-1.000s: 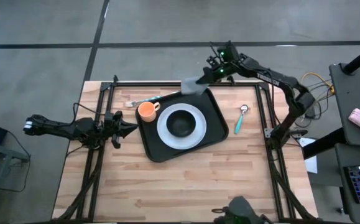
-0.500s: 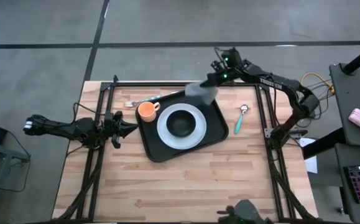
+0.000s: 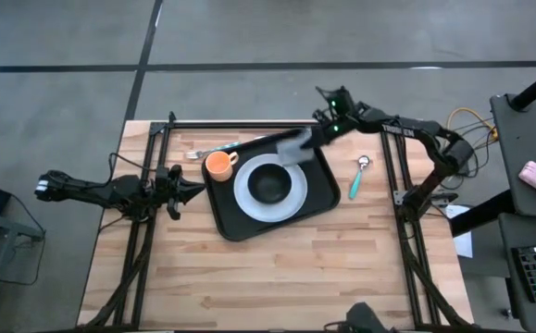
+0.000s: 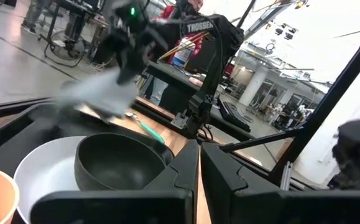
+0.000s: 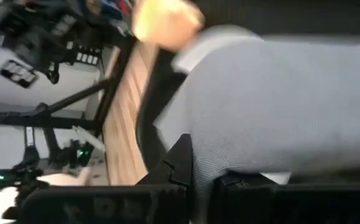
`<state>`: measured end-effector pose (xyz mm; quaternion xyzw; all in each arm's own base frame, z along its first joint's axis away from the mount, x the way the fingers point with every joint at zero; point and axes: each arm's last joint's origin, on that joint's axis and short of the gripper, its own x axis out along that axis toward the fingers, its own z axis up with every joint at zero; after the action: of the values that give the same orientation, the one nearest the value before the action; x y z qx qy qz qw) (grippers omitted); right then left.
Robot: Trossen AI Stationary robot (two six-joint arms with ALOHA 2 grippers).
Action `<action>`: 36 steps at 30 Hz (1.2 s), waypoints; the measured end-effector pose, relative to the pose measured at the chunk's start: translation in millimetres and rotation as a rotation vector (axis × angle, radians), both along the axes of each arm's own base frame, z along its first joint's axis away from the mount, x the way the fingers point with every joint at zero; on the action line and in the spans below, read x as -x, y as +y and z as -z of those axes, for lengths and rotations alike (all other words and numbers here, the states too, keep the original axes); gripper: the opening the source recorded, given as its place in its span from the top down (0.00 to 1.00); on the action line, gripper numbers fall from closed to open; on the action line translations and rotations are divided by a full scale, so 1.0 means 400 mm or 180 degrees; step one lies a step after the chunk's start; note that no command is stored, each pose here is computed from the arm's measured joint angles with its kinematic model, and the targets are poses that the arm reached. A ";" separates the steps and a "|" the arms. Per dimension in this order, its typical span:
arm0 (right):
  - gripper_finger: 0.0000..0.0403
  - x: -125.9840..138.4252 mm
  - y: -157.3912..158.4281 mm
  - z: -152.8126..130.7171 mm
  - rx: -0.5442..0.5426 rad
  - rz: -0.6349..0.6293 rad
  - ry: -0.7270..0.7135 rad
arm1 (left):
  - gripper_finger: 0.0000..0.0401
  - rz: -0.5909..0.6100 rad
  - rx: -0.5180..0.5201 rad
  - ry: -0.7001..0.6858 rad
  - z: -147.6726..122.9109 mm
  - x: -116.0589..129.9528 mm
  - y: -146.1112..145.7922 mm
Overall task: Set up tray
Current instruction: Put the gray napkin on the black tray to the right of the white plate
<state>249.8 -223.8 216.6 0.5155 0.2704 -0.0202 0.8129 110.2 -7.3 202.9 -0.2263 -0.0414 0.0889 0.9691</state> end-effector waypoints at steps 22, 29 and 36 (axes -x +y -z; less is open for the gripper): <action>0.98 0.185 0.163 0.115 -0.0837 -0.0267 0.0781 | 1.00 0.0000 0.0057 -0.0013 0.000 0.000 0.000; 0.98 0.201 0.164 0.119 -0.0703 -0.0187 0.1055 | 1.00 0.0000 0.0079 -0.0018 0.000 0.000 0.000; 0.97 0.201 0.165 0.101 -0.0652 -0.0171 0.1011 | 1.00 0.0002 0.0123 -0.0027 0.000 0.000 0.000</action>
<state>169.6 -157.9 176.1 0.5784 0.4096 -0.0521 0.7035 110.2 -7.3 203.0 -0.2454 -0.0437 0.0883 0.9644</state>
